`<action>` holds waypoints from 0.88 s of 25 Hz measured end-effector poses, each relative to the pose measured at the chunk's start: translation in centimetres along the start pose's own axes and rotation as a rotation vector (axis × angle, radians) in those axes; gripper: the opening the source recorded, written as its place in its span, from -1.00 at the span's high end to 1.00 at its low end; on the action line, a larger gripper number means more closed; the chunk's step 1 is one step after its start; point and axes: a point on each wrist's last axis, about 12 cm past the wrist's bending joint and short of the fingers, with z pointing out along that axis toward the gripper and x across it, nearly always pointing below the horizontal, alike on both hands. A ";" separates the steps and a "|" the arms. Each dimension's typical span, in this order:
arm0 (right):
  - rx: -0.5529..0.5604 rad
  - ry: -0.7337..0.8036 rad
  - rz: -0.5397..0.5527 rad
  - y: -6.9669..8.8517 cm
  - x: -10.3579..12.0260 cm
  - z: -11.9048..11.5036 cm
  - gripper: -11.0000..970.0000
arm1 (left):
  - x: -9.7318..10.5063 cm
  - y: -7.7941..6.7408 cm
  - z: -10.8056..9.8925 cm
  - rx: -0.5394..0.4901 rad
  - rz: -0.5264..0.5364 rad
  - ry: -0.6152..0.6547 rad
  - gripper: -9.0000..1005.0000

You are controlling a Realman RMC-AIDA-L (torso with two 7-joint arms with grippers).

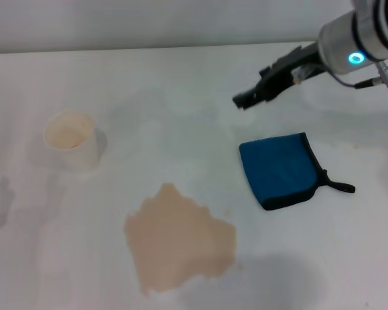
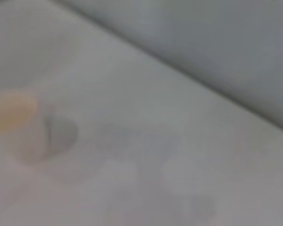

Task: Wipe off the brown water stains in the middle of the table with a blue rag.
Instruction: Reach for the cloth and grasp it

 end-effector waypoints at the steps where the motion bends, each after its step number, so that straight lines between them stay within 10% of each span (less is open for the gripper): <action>1: 0.008 0.039 -0.020 0.6 -0.3 0.2 -0.75 | 0.0 0.0 0.1 0.002 0.000 0.000 -0.78; 7: 0.005 0.168 -0.073 2.6 -0.1 2.1 -0.74 | 0.0 -0.1 0.1 0.003 0.000 0.000 -0.78; 22: -0.017 0.338 0.013 1.5 3.0 5.1 -0.74 | 0.1 -0.2 0.1 0.009 -0.001 0.004 -0.78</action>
